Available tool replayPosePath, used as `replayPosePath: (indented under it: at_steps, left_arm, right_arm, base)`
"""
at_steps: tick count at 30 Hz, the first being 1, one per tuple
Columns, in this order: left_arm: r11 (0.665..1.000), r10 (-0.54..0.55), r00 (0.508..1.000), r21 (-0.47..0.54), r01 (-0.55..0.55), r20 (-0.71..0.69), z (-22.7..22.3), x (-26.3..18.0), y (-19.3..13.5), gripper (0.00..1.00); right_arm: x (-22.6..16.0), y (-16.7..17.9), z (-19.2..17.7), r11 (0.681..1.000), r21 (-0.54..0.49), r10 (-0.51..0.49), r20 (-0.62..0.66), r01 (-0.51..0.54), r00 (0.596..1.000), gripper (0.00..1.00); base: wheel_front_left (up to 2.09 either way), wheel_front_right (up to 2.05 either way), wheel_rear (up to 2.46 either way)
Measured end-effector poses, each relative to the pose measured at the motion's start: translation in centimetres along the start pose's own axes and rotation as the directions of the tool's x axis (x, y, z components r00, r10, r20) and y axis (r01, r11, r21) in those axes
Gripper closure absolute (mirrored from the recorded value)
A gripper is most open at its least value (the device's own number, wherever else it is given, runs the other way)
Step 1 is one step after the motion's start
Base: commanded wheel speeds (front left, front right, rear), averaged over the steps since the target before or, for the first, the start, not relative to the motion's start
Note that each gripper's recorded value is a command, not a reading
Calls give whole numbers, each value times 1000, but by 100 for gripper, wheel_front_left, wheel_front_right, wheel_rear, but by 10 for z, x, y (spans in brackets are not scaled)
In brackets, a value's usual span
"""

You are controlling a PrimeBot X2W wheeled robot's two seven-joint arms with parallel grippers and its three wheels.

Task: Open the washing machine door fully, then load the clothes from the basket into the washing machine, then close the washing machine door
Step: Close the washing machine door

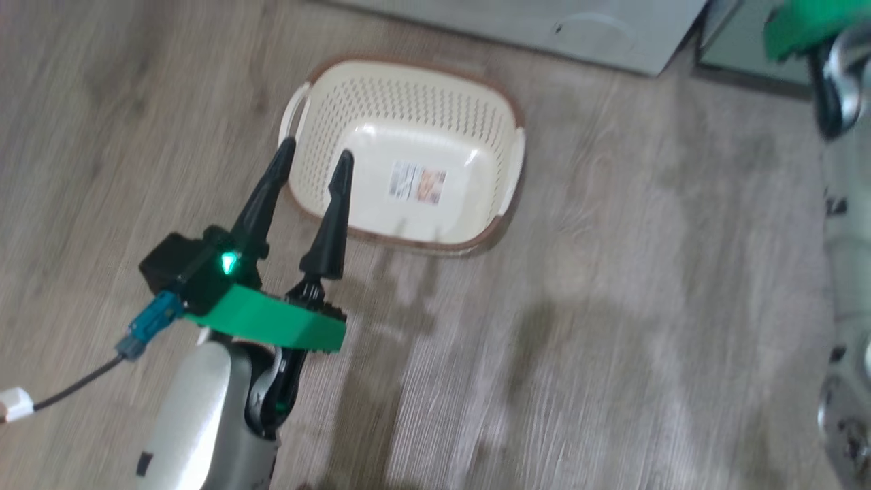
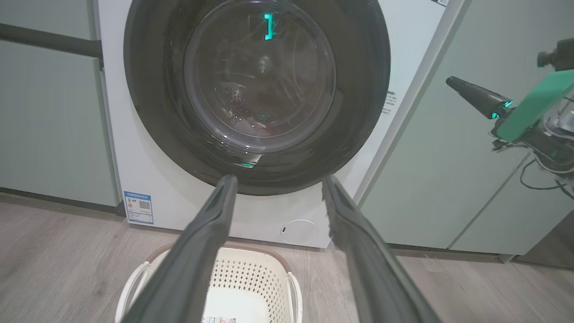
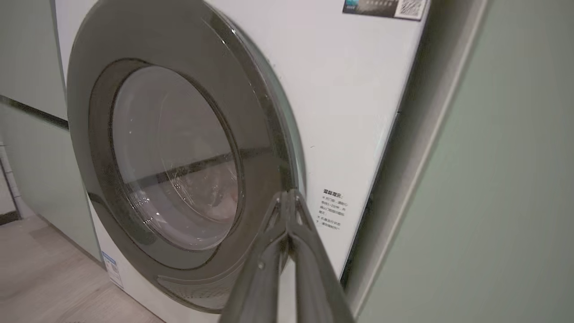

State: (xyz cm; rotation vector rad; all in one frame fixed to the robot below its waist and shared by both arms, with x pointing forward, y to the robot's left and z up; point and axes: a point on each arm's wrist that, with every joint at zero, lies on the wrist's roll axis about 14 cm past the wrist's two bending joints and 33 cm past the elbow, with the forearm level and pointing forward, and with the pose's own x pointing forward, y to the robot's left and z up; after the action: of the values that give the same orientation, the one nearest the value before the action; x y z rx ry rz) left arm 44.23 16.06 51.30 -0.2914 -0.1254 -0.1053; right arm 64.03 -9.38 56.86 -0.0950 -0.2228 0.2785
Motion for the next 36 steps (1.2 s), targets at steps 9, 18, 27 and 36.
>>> replayPosePath:
  at_steps: [9, 18, 27, 36]
  left_arm:
    - [999, -40, 998, -11, 41, 50, 23, -21, -22, 0]
    - [996, -85, 994, 5, 85, 75, 34, -31, -40, 0]
    - [994, -110, 993, -8, 111, 43, 25, -47, -50, 0]
    - [996, -90, 996, -2, 90, 13, 16, -54, -48, 0]
  right_arm:
    - [-81, -8, 33, 997, 69, -33, 30, 31, 999, 100]
    - [-161, -27, 58, 987, 83, -143, 76, 136, 987, 100]
    - [-243, -42, 24, 949, 141, -279, -36, 281, 960, 100]
    - [-281, -48, 7, 921, 176, -335, -96, 348, 937, 100]
  base:
    - [0, 0, 0]
    - [0, 0, 0]
    - [0, 0, 0]
    - [0, 0, 0]
